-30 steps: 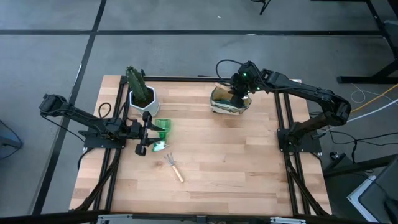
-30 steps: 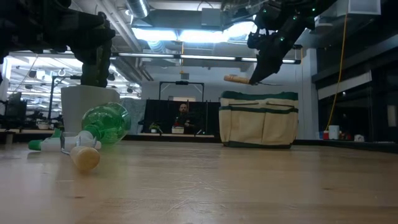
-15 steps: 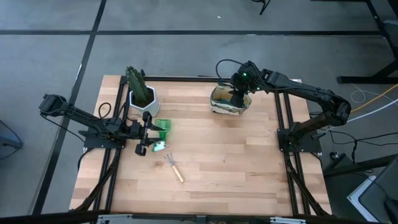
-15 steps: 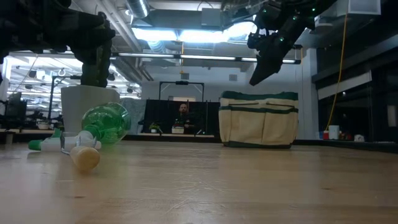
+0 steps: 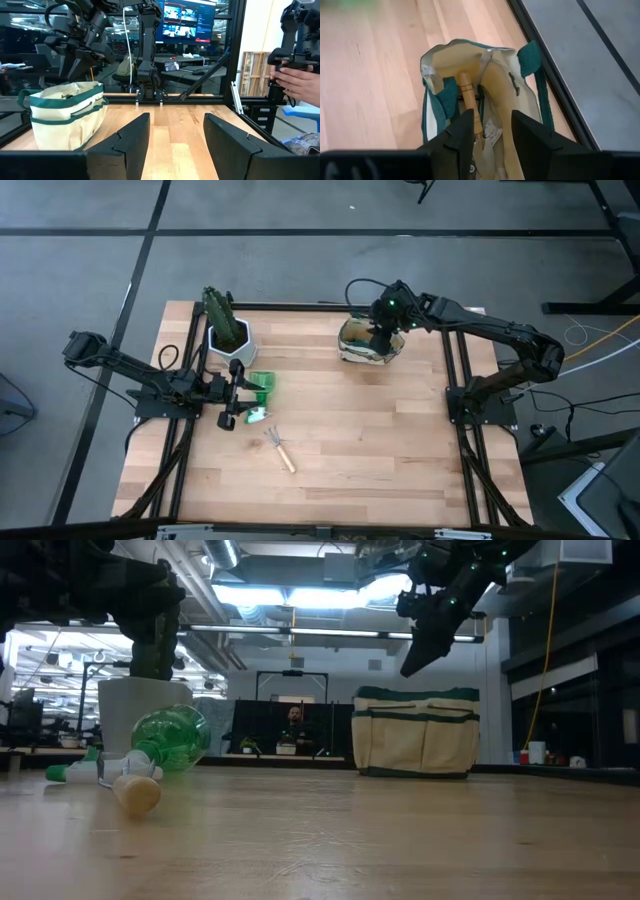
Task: Pick & Place Garden tools in Gardening bag
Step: Put the brown hand rake into the brown gardening bag
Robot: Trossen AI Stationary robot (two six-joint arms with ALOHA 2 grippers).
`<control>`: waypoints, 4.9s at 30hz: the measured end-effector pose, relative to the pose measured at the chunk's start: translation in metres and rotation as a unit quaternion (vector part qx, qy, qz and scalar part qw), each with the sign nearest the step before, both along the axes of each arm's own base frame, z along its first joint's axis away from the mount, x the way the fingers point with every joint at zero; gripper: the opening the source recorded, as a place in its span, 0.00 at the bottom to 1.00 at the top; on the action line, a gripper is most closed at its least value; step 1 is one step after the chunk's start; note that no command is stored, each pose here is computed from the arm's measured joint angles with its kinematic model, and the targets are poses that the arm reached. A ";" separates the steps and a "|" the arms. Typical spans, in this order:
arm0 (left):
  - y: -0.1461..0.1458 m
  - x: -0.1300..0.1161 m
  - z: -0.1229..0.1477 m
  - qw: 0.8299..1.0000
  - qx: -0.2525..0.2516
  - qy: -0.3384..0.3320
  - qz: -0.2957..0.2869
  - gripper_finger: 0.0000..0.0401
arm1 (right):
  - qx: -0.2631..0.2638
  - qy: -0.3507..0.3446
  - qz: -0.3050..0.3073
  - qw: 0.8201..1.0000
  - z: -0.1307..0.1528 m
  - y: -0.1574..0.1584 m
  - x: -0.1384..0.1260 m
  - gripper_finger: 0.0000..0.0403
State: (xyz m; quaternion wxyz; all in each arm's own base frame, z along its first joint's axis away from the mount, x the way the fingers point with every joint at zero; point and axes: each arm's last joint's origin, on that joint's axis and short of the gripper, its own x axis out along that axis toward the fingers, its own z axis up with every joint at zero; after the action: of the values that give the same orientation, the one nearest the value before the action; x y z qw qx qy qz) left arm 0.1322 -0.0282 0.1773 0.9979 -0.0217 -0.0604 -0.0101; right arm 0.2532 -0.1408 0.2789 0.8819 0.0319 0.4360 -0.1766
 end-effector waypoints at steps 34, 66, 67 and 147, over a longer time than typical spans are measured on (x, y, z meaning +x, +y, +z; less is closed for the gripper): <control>0.000 0.000 0.000 1.000 0.000 0.000 0.000 0.45 | 0.028 -0.069 0.050 0.996 0.022 0.034 0.002 0.33; 0.000 0.000 0.000 1.000 0.000 0.001 0.000 0.45 | 0.061 -0.082 0.147 0.984 0.020 0.112 0.030 0.33; 0.000 0.000 0.000 1.000 0.000 0.001 0.000 0.45 | 0.063 -0.077 0.150 0.984 0.019 0.113 0.030 0.33; 0.000 0.000 0.000 1.000 0.000 0.001 0.000 0.45 | 0.066 -0.089 0.254 0.961 -0.025 0.211 0.077 0.15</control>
State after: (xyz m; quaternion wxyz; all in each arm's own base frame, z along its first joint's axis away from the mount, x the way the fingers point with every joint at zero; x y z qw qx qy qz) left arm 0.1322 -0.0281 0.1771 0.9980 -0.0215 -0.0590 -0.0100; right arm 0.3298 0.0707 0.2542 0.9290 -0.0067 0.3599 0.0863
